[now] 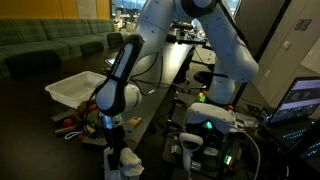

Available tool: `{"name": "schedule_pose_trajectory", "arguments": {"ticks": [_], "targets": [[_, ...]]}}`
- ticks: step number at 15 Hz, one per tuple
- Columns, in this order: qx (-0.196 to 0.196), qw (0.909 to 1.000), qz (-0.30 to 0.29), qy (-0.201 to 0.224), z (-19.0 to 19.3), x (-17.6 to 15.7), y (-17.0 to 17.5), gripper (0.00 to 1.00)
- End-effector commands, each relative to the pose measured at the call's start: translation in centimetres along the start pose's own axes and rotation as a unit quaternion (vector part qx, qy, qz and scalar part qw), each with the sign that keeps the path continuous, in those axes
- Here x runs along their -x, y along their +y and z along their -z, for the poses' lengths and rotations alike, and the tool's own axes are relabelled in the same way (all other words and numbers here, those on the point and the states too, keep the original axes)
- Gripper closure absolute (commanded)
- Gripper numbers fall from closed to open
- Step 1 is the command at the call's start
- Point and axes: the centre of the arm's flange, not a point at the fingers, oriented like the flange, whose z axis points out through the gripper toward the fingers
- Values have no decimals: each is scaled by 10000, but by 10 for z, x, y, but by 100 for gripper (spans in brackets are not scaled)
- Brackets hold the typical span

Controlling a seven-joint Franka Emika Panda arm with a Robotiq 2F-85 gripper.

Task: Use the white towel to push the objects on the table to the left, then put the towel in the bowl

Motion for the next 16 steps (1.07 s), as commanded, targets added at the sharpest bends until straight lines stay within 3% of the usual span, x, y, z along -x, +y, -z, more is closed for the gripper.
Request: {"name": "schedule_pose_trajectory", "arguments": {"ticks": [1, 6, 10, 16], "targets": [[260, 9978, 617, 5, 0, -23, -25, 100], [585, 9875, 1457, 139, -1, -23, -63, 100], [440, 9855, 1582, 422, 24, -25, -84, 99], [131, 9886, 1497, -47, 88, 20, -70, 100]]}}
